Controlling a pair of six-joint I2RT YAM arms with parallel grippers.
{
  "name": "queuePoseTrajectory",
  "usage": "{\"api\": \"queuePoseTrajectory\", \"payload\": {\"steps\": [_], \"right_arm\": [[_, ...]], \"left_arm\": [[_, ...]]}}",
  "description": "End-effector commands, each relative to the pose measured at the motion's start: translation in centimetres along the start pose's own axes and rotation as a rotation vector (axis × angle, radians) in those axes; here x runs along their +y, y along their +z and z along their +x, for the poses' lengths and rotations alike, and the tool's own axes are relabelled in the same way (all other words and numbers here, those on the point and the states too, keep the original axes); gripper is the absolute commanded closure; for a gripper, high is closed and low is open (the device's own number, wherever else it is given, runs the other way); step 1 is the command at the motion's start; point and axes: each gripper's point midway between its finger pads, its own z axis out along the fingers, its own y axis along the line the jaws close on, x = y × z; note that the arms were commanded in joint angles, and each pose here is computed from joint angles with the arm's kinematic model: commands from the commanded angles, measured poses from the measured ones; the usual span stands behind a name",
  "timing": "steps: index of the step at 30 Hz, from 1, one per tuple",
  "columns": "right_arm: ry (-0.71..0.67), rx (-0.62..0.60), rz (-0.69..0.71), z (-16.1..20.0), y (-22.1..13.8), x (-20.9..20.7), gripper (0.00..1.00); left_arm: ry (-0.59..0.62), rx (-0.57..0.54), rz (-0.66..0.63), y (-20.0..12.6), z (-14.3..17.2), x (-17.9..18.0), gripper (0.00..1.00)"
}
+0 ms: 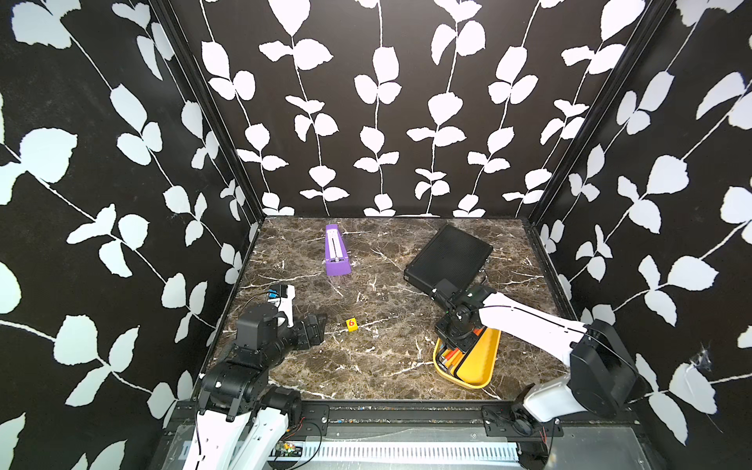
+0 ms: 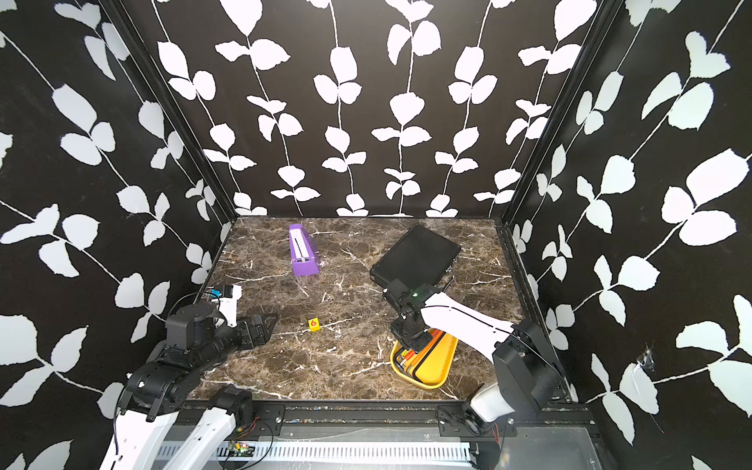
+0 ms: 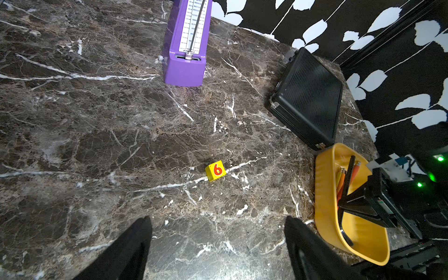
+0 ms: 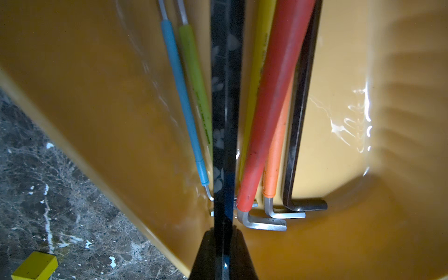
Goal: Put the hex key on the desktop into the storage box
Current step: Place the Allen key in the storage box.
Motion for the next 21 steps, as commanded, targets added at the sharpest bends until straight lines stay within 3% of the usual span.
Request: {"api": "queuePoseTrajectory", "payload": {"steps": [1,9,13,21], "right_arm": [[0.093,0.011,0.075,-0.1,0.4,-1.6,1.00],[0.042,0.004,0.084,-0.7,0.3,-1.4,1.00],[-0.016,-0.053,0.063,-1.5,-1.5,-0.3,0.71],[-0.181,-0.202,0.008,-3.4,-7.0,2.4,0.48]], "left_arm": [[0.008,-0.004,0.009,0.2,-0.1,-0.2,0.14],[0.007,-0.007,0.010,0.1,-0.2,-0.2,0.14],[0.007,-0.009,0.008,0.1,-0.2,-0.1,0.13],[0.005,-0.012,-0.003,0.1,-0.2,0.0,0.13]]}}
